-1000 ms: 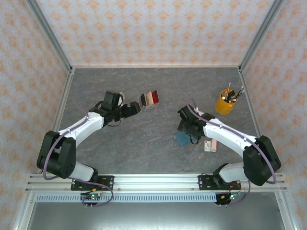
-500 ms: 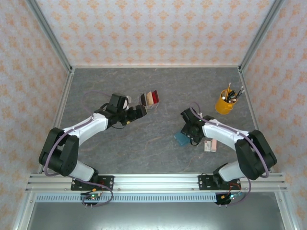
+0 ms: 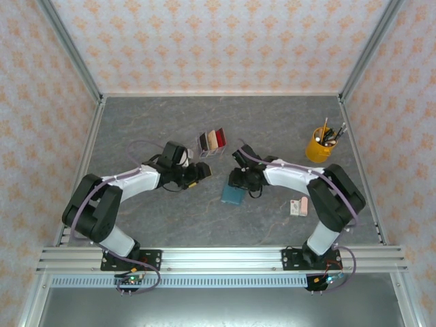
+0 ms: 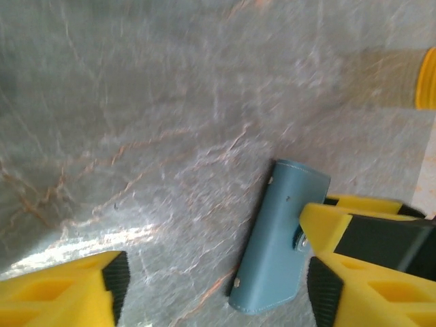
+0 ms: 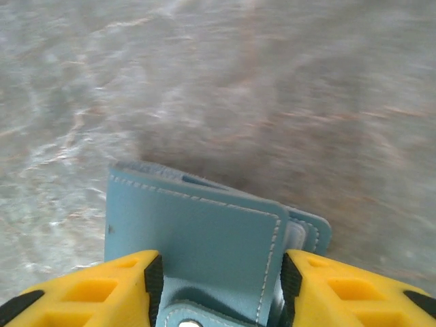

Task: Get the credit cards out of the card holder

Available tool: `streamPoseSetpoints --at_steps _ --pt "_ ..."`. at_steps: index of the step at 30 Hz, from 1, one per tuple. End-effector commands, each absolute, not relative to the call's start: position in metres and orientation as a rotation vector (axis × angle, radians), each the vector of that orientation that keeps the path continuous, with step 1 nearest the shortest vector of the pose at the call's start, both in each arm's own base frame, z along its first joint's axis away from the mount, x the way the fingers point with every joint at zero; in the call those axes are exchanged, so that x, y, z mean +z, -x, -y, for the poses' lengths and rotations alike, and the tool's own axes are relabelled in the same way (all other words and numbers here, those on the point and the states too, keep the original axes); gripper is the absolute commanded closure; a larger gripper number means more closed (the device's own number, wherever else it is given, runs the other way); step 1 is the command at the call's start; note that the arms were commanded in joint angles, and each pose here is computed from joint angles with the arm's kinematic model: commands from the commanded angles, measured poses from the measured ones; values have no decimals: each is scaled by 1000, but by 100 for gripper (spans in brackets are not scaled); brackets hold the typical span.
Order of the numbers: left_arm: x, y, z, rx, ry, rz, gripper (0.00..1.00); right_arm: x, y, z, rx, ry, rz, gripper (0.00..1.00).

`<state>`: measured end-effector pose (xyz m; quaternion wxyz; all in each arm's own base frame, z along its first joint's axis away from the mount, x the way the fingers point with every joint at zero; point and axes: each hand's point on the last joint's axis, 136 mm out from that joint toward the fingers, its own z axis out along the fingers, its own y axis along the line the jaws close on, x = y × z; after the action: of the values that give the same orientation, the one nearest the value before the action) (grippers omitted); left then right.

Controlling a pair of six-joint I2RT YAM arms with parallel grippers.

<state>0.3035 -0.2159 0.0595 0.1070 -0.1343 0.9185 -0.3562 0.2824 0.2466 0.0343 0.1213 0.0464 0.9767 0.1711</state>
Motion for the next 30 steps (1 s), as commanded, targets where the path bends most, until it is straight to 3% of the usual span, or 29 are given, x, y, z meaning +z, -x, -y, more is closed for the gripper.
streamPoseSetpoints --at_steps 1,5,12,23,30 --pt "57 -299 230 -1119 364 -2711 35 41 -288 -269 608 16 -2841 52" --pt "55 -300 234 -1131 389 -2686 45 56 -294 -254 523 -62 -2793 50" --pt "46 -295 260 -1237 380 -2705 48 65 -275 -238 565 -186 -2769 49" --pt "41 -293 283 -1346 393 -2701 59 41 -263 -248 666 -242 -2834 62" --pt "33 -294 283 -1335 402 -2718 60 29 -260 -248 674 -262 -2871 66"
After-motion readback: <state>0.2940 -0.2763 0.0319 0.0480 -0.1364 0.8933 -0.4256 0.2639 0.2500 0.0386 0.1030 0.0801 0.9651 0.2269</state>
